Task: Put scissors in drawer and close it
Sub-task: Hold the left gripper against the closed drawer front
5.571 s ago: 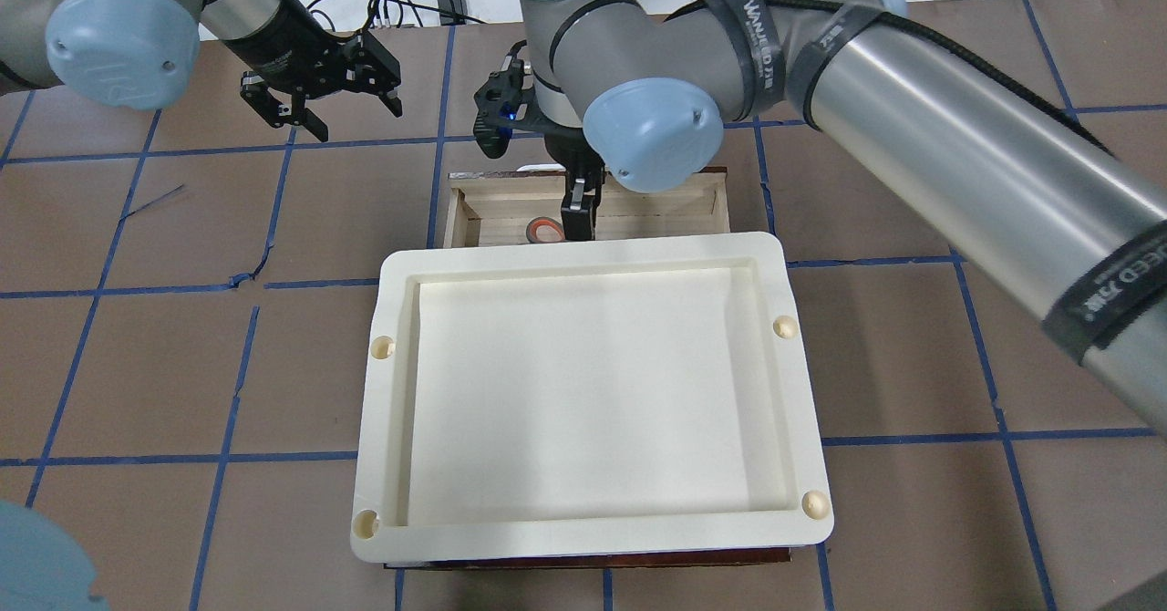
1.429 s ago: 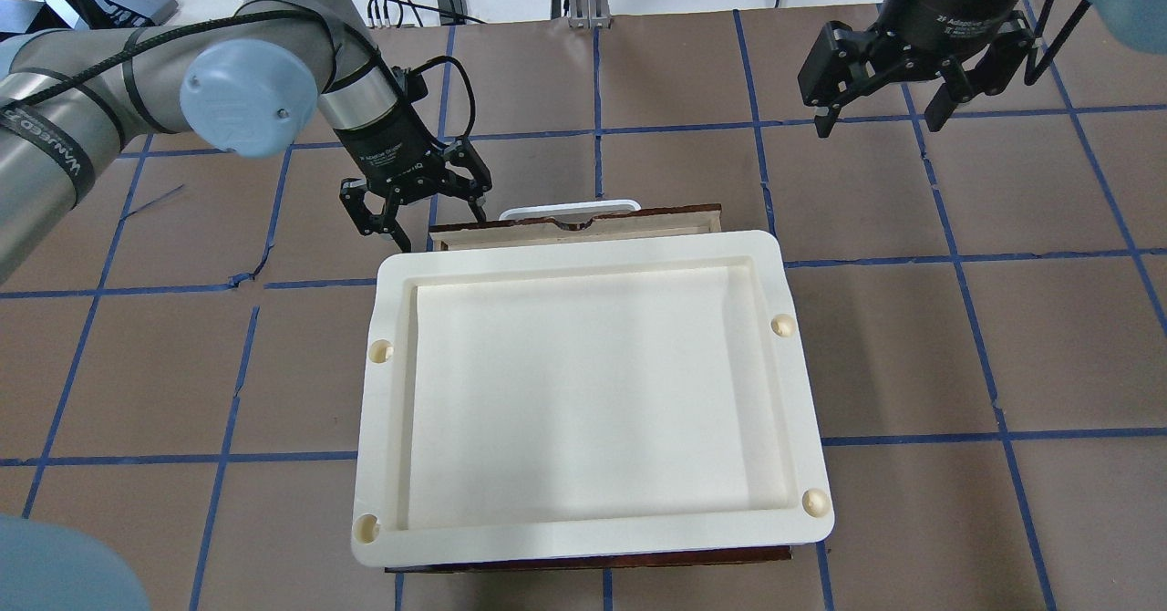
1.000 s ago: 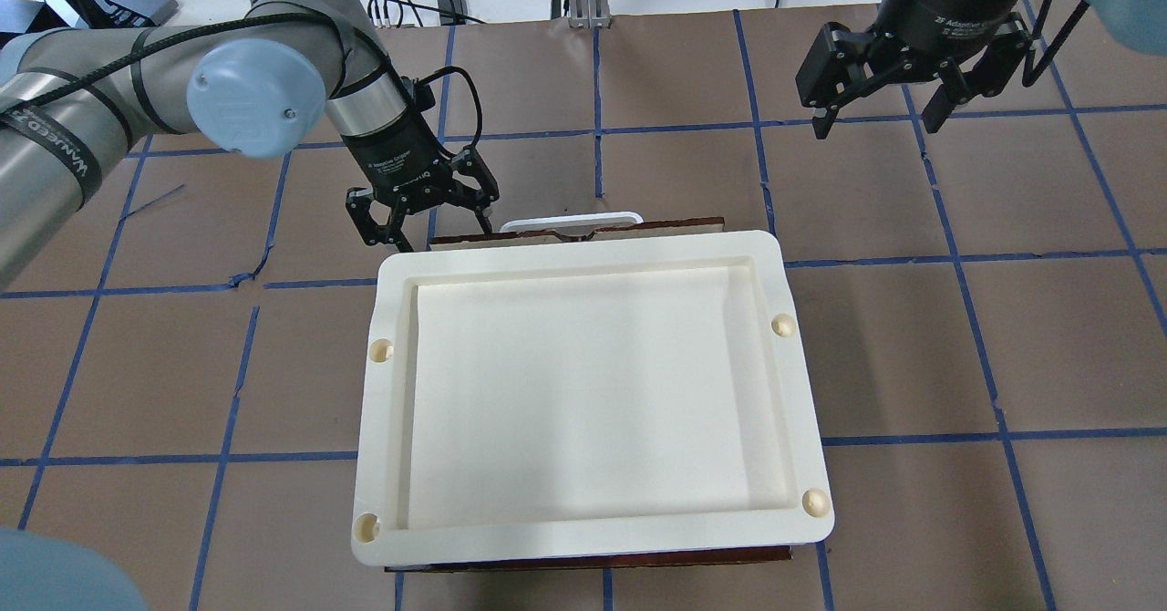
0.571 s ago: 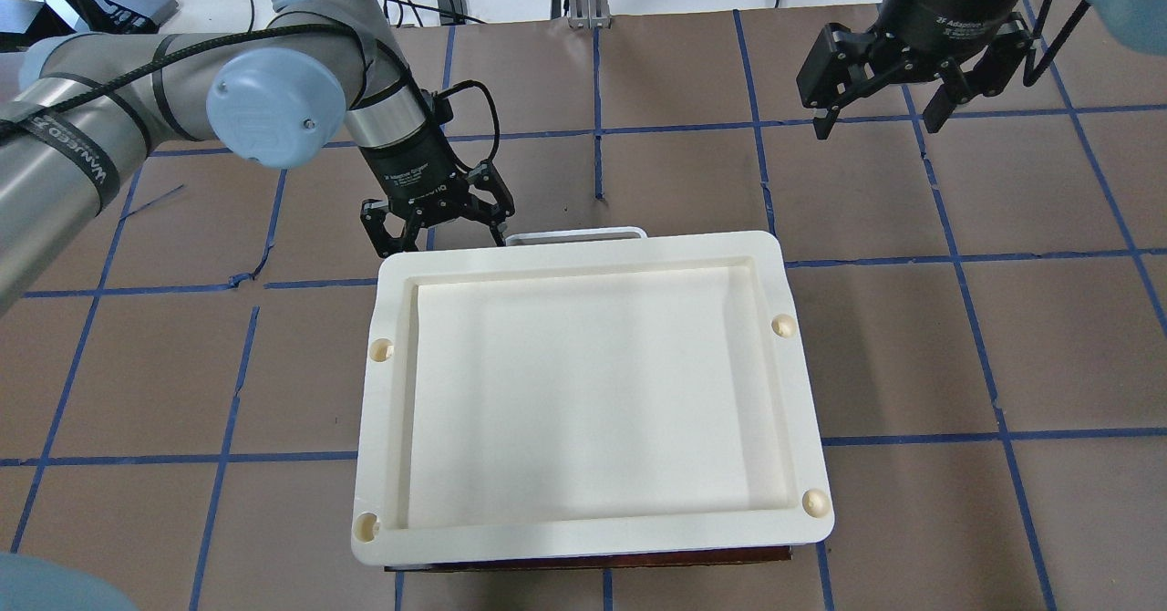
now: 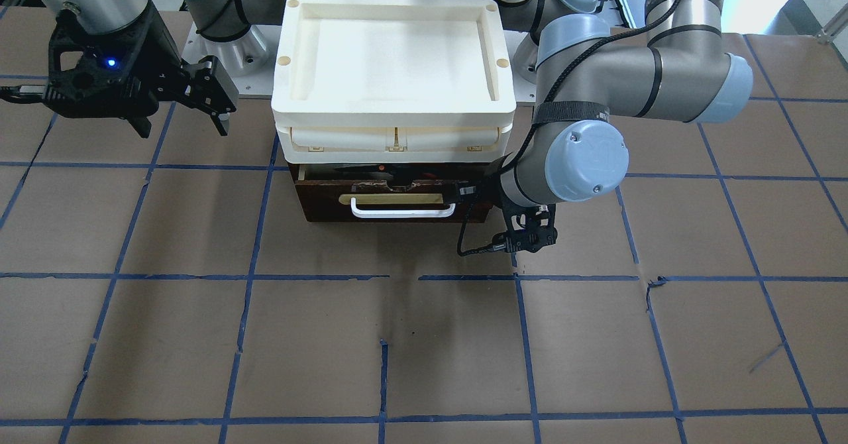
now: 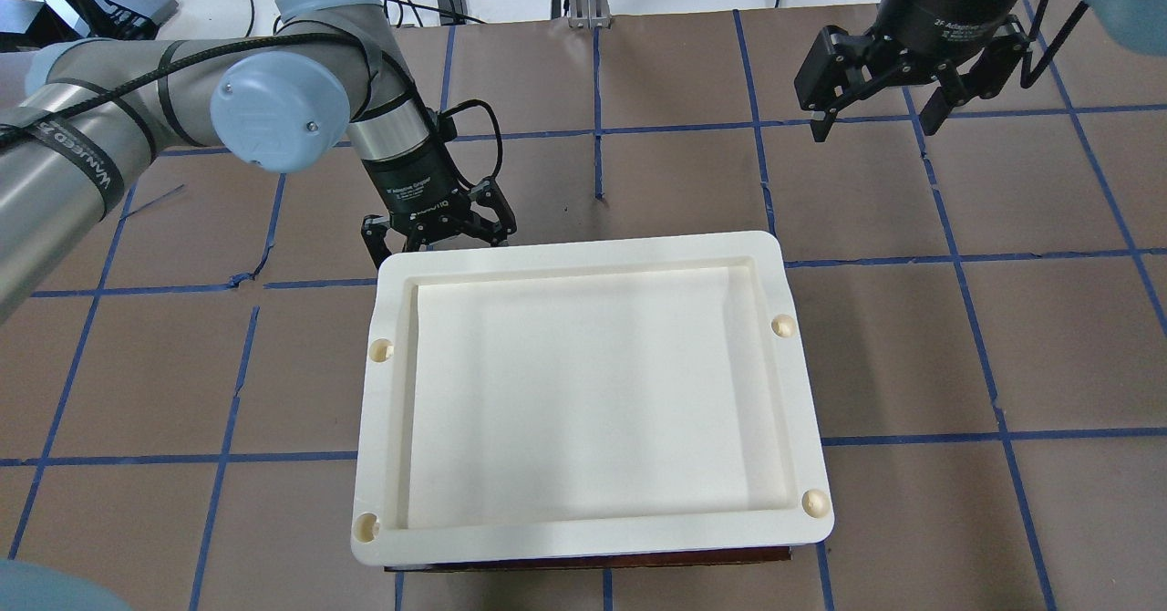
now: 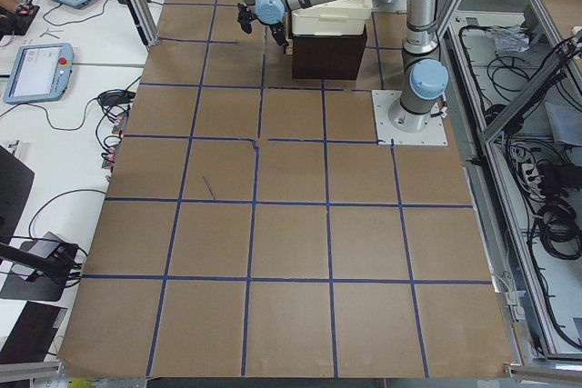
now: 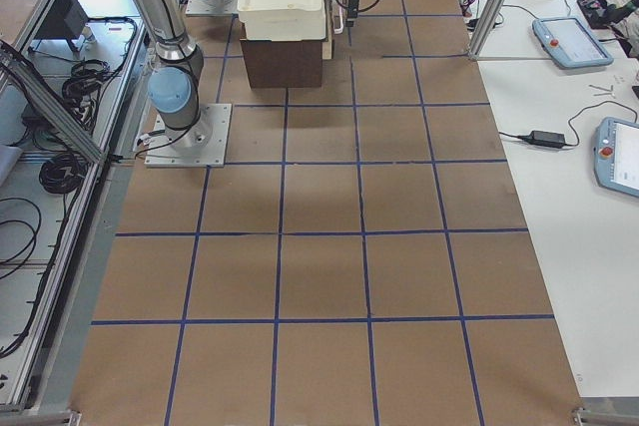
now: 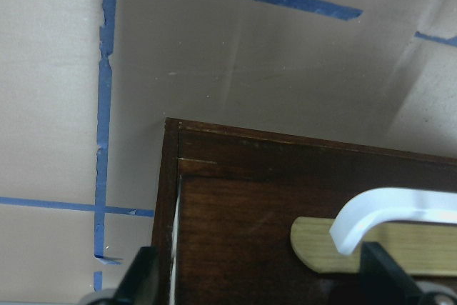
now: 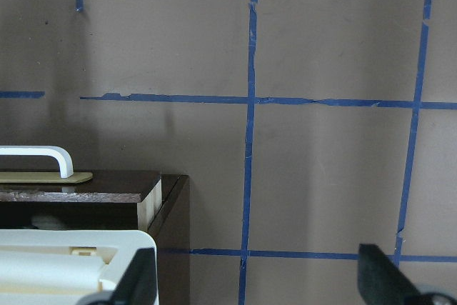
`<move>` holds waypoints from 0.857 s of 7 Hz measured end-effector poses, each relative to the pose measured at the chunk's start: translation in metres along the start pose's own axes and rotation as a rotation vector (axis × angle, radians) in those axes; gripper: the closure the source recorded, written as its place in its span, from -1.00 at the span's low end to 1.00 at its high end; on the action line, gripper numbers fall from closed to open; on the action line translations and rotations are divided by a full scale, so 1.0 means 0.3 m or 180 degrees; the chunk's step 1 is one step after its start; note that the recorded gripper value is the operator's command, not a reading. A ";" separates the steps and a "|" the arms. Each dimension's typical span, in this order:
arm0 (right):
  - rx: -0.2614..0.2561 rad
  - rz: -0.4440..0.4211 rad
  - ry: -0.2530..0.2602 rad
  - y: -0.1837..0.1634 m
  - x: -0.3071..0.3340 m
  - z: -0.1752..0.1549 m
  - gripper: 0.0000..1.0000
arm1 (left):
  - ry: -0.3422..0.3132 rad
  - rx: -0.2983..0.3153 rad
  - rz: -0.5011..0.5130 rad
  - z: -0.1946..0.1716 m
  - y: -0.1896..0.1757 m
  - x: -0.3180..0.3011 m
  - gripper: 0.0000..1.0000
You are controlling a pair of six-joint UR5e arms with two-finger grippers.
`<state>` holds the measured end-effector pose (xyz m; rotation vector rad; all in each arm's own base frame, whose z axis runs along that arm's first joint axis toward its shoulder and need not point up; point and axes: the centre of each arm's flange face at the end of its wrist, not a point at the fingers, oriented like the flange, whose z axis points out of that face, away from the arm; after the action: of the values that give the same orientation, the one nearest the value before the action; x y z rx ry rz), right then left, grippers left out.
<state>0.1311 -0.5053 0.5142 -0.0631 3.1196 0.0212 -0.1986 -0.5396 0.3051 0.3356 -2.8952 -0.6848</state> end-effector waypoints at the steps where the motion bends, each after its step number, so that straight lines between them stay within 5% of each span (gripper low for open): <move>1: -0.0040 0.0000 -0.0001 0.008 -0.001 0.007 -1.00 | -0.0009 -0.0030 -0.0005 0.004 0.004 -0.001 -1.00; 6: -0.0149 0.0011 -0.0005 0.041 0.000 0.033 -1.00 | -0.0040 -0.0139 -0.0027 0.017 0.017 -0.004 -1.00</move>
<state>0.1308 -0.4929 0.5043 -0.0587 3.1178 0.0945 -0.1992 -0.5329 0.3028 0.3397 -2.8874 -0.7530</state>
